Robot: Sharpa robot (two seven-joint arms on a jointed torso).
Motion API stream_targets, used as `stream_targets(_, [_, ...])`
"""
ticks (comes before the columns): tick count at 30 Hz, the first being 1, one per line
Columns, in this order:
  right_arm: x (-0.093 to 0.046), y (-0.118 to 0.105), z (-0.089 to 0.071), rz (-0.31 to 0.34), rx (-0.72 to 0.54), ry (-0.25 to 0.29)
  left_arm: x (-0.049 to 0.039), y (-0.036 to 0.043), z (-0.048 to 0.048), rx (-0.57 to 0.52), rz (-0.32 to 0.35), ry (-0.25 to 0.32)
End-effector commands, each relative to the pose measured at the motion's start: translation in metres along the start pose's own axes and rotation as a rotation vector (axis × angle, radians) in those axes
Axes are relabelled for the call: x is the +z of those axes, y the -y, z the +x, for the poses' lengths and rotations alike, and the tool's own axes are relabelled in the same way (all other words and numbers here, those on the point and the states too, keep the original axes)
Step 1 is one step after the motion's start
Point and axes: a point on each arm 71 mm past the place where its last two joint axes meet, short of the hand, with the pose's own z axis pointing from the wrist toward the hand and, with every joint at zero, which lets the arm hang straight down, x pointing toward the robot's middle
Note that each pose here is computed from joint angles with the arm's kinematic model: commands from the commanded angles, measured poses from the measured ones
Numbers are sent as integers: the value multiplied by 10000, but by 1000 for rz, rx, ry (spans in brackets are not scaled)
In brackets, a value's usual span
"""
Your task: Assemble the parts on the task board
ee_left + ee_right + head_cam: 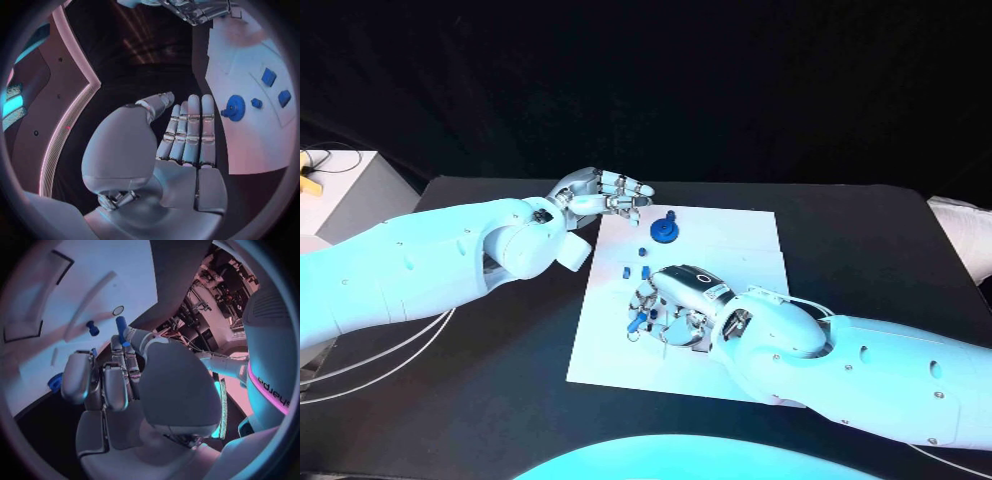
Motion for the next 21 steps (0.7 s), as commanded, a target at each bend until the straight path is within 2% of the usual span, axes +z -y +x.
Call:
stream_targets(1, [4, -21, 45, -16, -18, -34, 9, 12, 28, -11, 7, -19])
stream_targets(21, [4, -10, 109, -7, -80, -72, 4, 9, 17, -10, 4, -17])
